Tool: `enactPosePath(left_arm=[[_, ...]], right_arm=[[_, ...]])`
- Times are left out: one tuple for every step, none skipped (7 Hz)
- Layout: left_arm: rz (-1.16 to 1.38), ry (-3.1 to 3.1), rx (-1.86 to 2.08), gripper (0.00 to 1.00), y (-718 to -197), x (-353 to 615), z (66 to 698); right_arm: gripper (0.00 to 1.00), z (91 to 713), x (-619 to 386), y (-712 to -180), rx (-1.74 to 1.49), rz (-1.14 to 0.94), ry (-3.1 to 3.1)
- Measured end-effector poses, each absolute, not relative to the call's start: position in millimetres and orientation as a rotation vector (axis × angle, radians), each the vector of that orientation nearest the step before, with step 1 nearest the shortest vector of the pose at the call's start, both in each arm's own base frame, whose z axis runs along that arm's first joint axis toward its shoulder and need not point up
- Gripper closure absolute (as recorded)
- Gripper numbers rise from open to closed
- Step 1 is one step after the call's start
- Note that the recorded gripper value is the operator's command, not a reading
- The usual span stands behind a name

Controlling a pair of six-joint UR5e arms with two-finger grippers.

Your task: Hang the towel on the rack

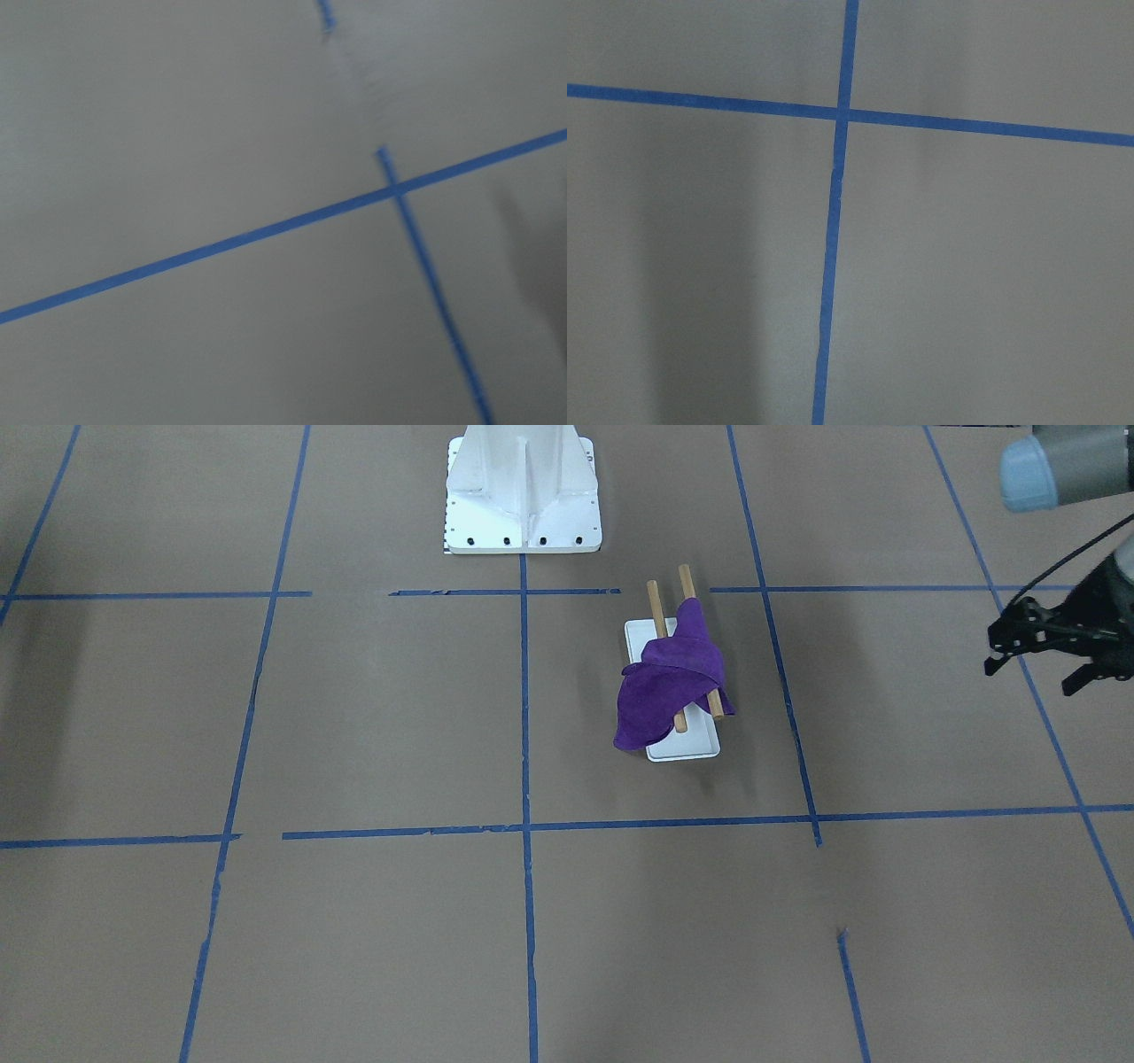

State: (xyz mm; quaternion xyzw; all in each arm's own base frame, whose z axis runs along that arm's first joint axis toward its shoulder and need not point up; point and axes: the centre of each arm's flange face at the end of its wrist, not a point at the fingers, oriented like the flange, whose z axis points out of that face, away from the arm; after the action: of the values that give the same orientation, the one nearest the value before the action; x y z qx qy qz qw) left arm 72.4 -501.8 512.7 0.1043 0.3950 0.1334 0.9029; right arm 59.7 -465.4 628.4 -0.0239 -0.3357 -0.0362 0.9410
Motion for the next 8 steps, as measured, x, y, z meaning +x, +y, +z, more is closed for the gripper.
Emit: enactPosePath(left_arm=[[0.260, 0.815, 0.185, 0.00, -497, 33, 560], [0.245, 0.802, 0.166, 0.00, -487, 2, 596], [0.246, 0.789, 0.167, 0.00, -472, -28, 621], [0.243, 0.784, 0.151, 0.00, -458, -45, 637], [0.230, 0.782, 0.116, 0.00, -448, -52, 647], [0.220, 0.778, 0.094, 0.00, -443, -56, 652], [0.219, 0.775, 0.093, 0.00, -442, -57, 650], [0.223, 0.773, 0.102, 0.00, -444, -57, 645]], right_arm=[[0.00, 632, 61, -463, -0.057, -0.052, -0.686], [0.00, 634, 61, -461, -0.054, -0.045, -0.687], [0.00, 635, 61, -460, -0.049, -0.043, -0.687], [0.00, 634, 62, -461, -0.046, -0.042, -0.687], [0.00, 634, 62, -461, -0.044, -0.041, -0.687], [0.00, 633, 62, -461, -0.043, -0.041, -0.687], [0.00, 633, 61, -462, -0.041, -0.042, -0.687], [0.00, 631, 61, -463, -0.038, -0.042, -0.688]])
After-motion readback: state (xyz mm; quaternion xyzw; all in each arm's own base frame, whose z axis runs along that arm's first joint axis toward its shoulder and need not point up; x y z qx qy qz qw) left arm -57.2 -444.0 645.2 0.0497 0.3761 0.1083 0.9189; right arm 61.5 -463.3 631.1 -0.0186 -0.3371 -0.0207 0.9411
